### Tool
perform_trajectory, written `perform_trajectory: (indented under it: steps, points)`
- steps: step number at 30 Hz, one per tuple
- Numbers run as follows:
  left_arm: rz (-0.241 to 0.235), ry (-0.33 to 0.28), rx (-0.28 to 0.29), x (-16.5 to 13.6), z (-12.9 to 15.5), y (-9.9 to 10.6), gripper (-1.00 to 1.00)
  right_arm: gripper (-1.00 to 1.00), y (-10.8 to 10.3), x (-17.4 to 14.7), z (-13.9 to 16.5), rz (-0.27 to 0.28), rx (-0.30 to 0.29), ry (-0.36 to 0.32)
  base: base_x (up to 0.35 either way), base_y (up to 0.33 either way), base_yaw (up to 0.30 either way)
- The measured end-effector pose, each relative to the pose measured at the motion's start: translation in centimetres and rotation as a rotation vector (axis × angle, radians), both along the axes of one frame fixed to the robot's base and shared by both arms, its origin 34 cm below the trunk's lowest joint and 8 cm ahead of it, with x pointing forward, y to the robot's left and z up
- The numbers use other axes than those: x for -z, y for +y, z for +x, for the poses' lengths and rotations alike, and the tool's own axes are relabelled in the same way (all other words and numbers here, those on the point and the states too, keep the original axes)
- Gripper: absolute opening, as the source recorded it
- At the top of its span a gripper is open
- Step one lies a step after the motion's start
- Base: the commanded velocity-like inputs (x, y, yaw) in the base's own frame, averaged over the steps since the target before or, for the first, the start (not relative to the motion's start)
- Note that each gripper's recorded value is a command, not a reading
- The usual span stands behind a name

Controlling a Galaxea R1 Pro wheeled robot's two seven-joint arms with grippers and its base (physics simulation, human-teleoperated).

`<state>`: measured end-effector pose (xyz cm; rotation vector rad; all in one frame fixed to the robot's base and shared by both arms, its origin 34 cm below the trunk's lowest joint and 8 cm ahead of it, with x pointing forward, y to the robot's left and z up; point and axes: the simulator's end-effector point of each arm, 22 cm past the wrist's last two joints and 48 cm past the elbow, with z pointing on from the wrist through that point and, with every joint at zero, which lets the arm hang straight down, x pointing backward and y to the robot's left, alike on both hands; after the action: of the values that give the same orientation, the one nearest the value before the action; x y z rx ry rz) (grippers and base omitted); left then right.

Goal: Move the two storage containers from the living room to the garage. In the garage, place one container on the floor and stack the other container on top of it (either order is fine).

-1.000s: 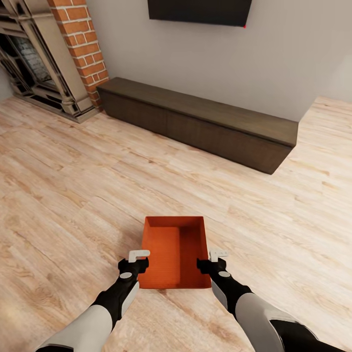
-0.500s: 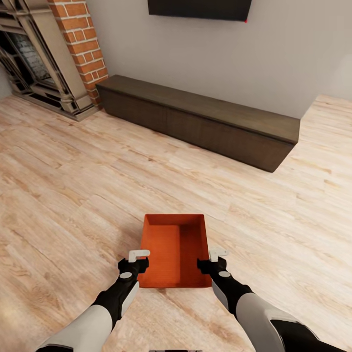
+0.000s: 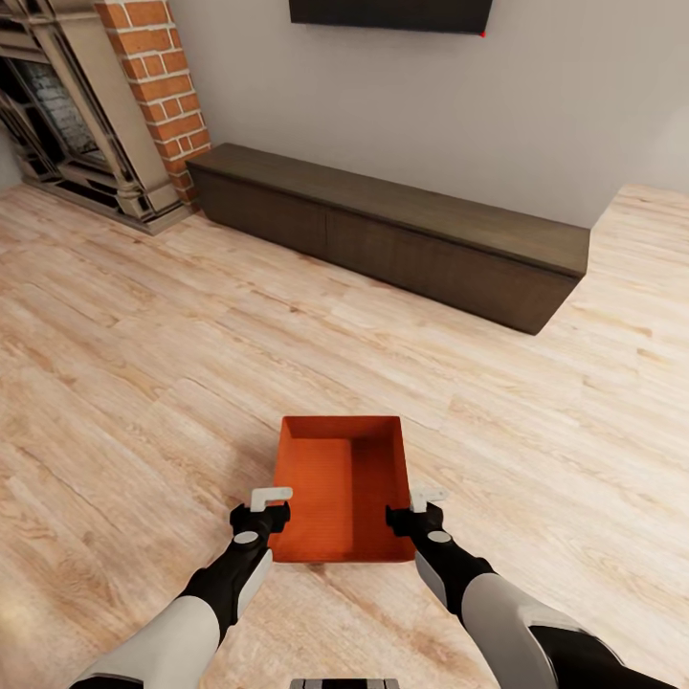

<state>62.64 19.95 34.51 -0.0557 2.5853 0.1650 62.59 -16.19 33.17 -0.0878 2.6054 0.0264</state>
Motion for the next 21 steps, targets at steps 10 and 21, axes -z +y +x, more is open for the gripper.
perform_trajectory:
  steps: [10,21]
  points:
    - [0.002,-0.003,-0.002,-0.08,0.15,0.12,1.00,1.00,-0.25,0.04,-0.02,-0.003,0.001,0.000,0.000,0.000,0.000]
    - [0.003,-0.003,-0.003,-0.07,0.13,0.18,1.00,1.00,-0.49,-0.07,0.24,-0.003,0.011,-0.006,0.000,0.000,0.000]
